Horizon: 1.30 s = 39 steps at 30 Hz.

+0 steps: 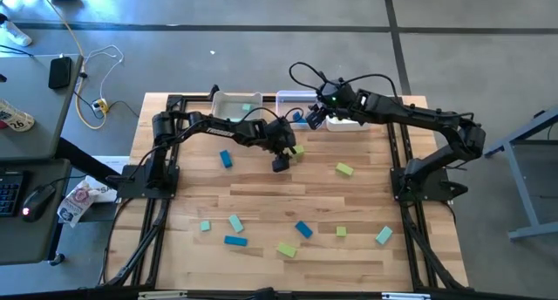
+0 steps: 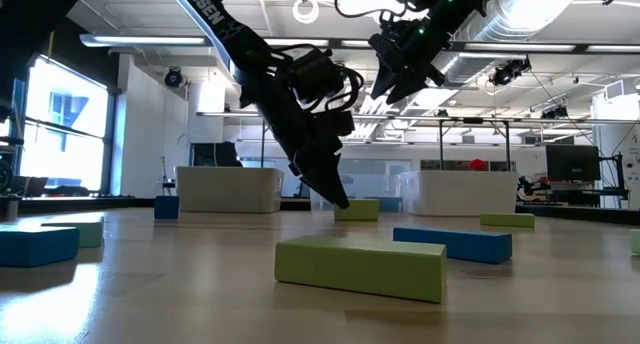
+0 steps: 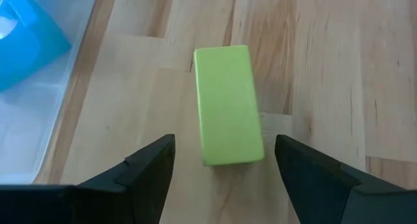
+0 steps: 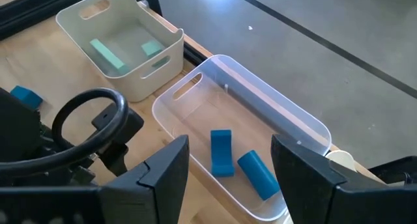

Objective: Sort & place blocks by color
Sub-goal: Put the green block into the white bin

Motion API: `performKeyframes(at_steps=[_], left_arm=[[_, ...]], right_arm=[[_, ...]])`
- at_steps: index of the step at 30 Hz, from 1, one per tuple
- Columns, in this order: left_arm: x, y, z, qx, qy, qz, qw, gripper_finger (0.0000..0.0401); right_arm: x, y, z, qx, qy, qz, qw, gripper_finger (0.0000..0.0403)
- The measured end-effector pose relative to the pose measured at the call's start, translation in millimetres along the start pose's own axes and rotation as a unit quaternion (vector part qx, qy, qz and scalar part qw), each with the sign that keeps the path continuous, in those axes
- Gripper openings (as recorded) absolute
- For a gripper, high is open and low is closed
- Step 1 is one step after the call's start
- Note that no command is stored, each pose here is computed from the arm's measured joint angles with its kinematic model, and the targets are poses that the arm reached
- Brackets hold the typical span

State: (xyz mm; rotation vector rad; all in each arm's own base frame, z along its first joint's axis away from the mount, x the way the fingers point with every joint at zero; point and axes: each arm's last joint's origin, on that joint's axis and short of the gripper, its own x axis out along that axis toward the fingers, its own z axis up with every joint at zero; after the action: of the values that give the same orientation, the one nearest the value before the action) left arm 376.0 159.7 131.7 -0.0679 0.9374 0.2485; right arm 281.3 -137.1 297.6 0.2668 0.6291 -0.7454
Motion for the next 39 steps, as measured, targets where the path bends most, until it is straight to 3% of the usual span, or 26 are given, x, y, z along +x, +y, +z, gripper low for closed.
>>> performKeyframes(at_steps=[7,25,30,39], left_arm=[[8,0,-3,-0.005,0.001,-0.004,1.0,0.0234],[8,6,-4,0.004,0.002,-0.007,1.0,0.0106],[2,4,-1,0.014,-0.008,-0.02,1.0,0.0103],[-10,4,2,0.026,-0.001,-0.019,0.999,0.0103]], right_arm=[[0,0,0,0.0,0.0,0.0,1.0,0.0204],[-3,9,-6,-0.016,0.02,0.015,1.0,0.0204],[-5,15,-13,-0.032,0.049,0.019,0.998,0.0204],[-8,21,-23,-0.08,0.112,0.136,0.981,0.0204]])
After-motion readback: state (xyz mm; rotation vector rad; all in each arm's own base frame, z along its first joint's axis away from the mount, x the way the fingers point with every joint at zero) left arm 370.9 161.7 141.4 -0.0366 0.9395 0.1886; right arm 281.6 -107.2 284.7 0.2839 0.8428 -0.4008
